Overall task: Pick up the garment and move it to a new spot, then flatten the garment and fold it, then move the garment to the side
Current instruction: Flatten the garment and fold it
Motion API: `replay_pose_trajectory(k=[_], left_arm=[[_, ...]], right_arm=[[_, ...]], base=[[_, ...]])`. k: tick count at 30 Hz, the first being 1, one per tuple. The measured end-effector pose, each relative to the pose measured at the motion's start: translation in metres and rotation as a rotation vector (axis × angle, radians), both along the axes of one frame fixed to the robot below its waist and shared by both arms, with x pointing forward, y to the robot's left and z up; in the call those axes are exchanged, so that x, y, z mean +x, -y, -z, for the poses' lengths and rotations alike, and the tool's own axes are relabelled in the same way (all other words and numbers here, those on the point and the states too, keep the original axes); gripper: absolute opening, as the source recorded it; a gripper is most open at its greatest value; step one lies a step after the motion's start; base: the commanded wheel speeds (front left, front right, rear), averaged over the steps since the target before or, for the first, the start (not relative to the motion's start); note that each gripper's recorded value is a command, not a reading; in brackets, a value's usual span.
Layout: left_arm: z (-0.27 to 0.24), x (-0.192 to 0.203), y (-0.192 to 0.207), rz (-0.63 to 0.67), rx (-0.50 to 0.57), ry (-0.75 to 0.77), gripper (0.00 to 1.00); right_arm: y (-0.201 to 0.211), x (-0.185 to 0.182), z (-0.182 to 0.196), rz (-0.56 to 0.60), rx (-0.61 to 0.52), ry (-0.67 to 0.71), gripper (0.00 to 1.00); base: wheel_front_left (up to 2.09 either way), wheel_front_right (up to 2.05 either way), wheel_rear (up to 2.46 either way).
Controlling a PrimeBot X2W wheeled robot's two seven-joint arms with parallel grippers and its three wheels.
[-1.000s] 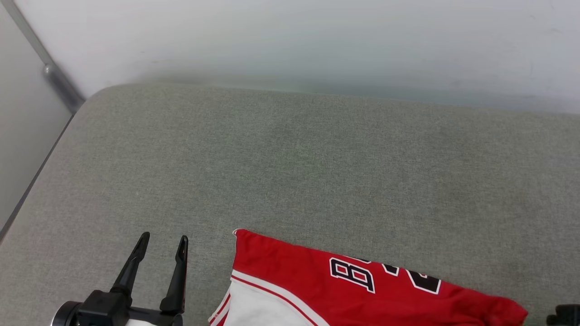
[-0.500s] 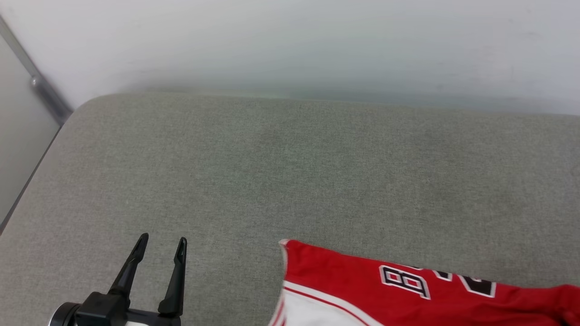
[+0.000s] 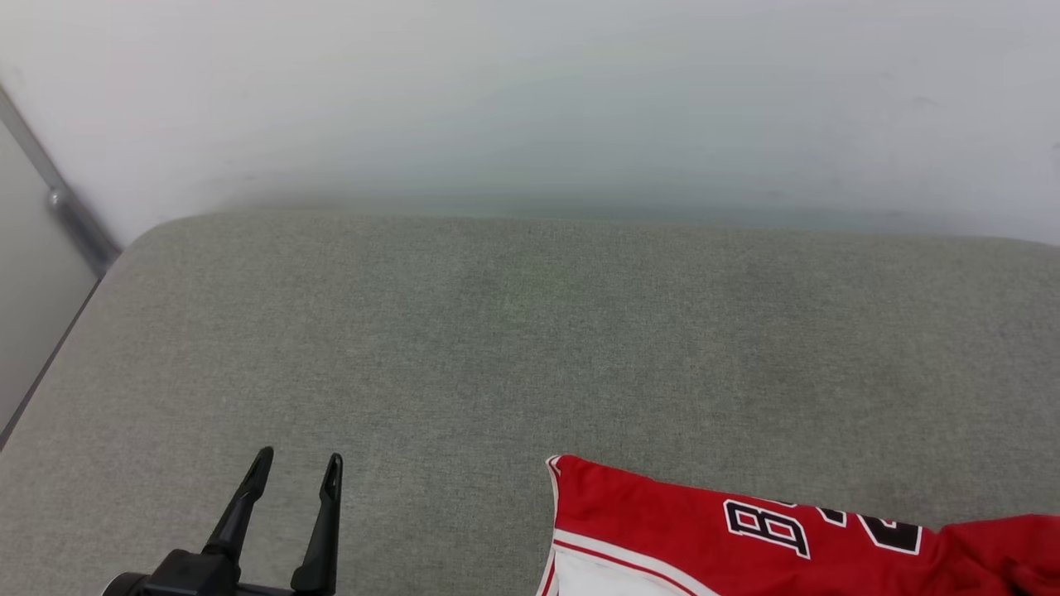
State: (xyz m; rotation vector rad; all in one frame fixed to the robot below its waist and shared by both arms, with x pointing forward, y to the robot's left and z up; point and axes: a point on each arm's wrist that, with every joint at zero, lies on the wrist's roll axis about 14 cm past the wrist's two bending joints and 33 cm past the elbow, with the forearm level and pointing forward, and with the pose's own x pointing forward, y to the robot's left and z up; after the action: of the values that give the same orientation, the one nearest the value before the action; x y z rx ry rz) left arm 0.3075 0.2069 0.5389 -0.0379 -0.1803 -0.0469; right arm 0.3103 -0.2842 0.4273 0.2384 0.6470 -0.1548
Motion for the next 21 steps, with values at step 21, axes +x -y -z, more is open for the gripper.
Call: replay_pose_trajectory(k=[21], left_arm=[[0.005,-0.015,-0.008,-0.047,-0.02,-0.011,1.0]], right_arm=[[-0.209,-0.006,-0.032,-0.472,0.568,-0.003,0.0]], base=[[0.0,0.0,0.0]])
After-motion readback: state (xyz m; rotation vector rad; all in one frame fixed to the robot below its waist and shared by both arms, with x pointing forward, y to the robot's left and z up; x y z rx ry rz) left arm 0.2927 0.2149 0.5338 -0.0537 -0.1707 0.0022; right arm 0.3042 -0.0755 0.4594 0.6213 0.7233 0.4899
